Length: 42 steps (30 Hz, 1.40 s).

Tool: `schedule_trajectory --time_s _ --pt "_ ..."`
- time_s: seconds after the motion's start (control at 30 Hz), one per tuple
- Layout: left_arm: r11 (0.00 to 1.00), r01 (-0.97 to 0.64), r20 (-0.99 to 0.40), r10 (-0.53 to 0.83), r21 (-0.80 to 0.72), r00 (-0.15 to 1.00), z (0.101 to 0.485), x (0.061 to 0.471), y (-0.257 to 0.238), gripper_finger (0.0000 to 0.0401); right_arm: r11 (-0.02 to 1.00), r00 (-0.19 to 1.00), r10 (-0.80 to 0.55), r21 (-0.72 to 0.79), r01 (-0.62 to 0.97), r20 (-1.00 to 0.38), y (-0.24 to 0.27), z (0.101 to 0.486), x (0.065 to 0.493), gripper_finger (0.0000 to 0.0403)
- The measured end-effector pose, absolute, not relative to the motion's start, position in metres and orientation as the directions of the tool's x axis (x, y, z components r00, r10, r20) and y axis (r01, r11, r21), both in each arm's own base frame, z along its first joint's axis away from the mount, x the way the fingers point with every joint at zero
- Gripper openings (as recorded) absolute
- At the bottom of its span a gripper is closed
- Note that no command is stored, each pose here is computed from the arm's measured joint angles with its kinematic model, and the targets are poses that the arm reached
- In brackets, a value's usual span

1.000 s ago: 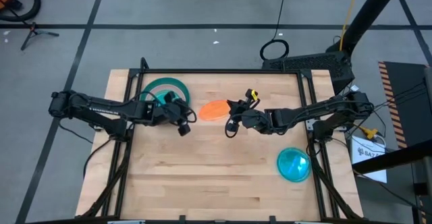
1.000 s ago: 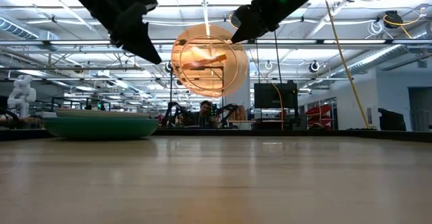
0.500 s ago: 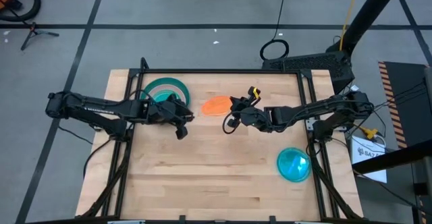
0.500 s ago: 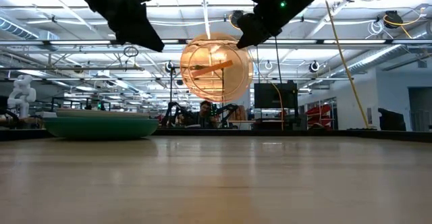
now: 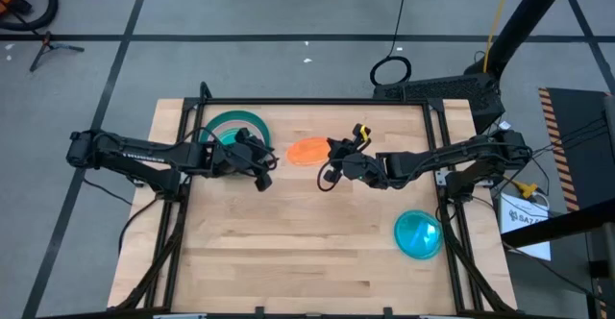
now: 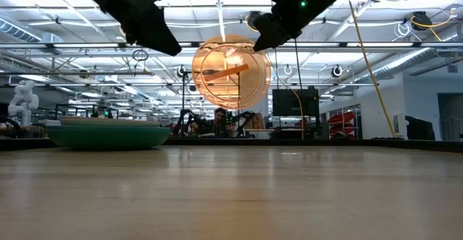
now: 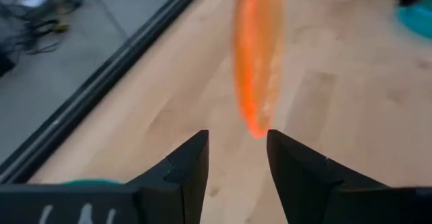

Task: Stack plastic plates
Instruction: Stack the orange plate on top of the blue plate

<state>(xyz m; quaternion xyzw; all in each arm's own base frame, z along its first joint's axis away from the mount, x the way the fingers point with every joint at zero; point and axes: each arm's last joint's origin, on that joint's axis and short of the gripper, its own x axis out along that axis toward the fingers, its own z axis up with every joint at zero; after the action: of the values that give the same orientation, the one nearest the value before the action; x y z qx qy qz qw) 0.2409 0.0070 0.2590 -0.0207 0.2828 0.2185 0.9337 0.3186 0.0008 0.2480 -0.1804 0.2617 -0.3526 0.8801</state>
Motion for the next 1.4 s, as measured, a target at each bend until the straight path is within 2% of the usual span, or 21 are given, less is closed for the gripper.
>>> schedule_trajectory --time_s 0.23,0.7,0.97,1.1,1.3,1.4 --pt "0.964 -0.264 -0.527 0.233 0.017 0.817 0.260 0.249 0.002 0.0157 0.722 0.648 -0.677 -0.484 0.495 -0.348 0.002 0.248 0.320 0.0000" --pt "0.940 -0.342 -0.577 0.285 0.011 0.765 0.236 0.267 0.009 0.0157 0.726 0.658 -0.667 -0.503 0.469 -0.348 0.007 0.248 0.320 0.0000" --pt "0.922 -0.386 -0.537 0.327 0.003 0.778 0.240 0.269 0.010 0.0154 0.728 0.666 -0.667 -0.485 0.485 -0.335 0.007 0.250 0.321 0.0000" --pt "0.917 -0.398 -0.539 0.329 -0.013 0.775 0.240 0.269 0.010 0.0118 0.728 0.668 -0.667 -0.480 0.489 -0.331 0.007 0.250 0.321 0.0000" --pt "0.899 -0.436 -0.538 0.353 -0.031 0.766 0.239 0.269 0.011 0.0016 0.729 0.671 -0.666 -0.473 0.494 -0.325 0.007 0.251 0.321 0.0002" --pt "0.889 -0.454 -0.538 0.353 -0.063 0.766 0.239 0.269 0.011 0.0010 0.731 0.672 -0.666 -0.461 0.503 -0.324 0.007 0.251 0.321 0.0018"
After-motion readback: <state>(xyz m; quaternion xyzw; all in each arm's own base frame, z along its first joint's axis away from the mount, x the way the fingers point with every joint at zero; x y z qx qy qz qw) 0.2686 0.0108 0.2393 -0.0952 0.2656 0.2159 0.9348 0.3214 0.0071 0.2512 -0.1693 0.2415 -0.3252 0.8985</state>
